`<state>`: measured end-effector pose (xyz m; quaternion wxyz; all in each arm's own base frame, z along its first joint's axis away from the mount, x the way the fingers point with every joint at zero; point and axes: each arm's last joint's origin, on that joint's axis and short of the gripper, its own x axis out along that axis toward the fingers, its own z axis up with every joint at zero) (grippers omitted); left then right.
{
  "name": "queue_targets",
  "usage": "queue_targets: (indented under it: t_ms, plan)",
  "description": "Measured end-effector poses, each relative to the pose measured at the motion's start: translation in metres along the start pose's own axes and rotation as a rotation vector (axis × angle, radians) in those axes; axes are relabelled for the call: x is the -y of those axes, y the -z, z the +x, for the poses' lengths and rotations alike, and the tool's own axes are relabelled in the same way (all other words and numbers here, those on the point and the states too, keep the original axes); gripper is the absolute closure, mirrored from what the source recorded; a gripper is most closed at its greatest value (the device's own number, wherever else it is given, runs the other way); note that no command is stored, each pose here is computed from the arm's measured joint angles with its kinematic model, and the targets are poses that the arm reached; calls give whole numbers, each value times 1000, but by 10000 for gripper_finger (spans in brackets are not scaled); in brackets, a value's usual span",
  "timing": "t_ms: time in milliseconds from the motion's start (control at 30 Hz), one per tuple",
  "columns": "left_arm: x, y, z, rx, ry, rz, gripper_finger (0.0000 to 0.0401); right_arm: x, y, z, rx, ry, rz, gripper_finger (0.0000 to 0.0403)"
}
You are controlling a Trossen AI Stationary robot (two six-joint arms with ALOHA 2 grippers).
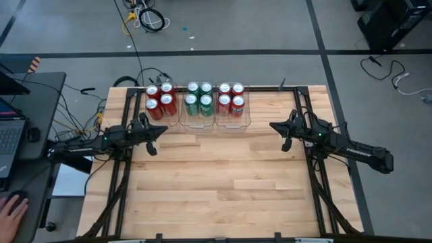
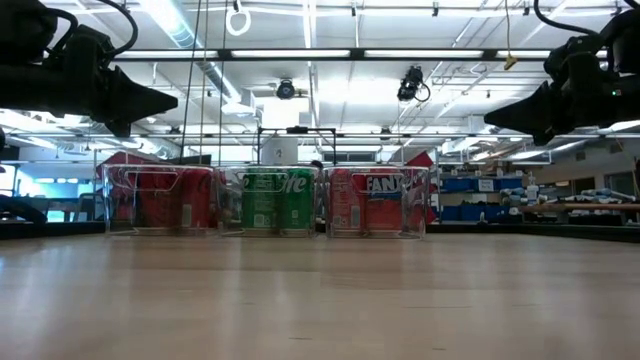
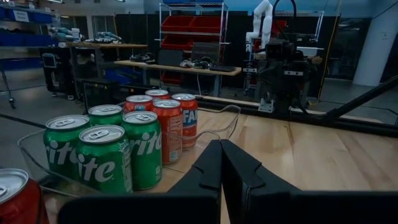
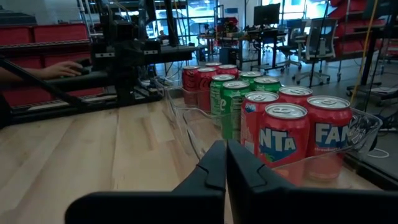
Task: Sort soda cans
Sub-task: Return to Home Position
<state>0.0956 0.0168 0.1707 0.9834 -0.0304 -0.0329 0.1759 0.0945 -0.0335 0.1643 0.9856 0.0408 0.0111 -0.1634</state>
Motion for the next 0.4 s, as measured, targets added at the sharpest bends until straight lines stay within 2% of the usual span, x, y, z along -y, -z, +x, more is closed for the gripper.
queue_targets:
  t_ms: [400]
  plan:
    - [0, 0, 0, 0, 0, 0, 394, 0, 0, 0, 0, 0, 0, 399]
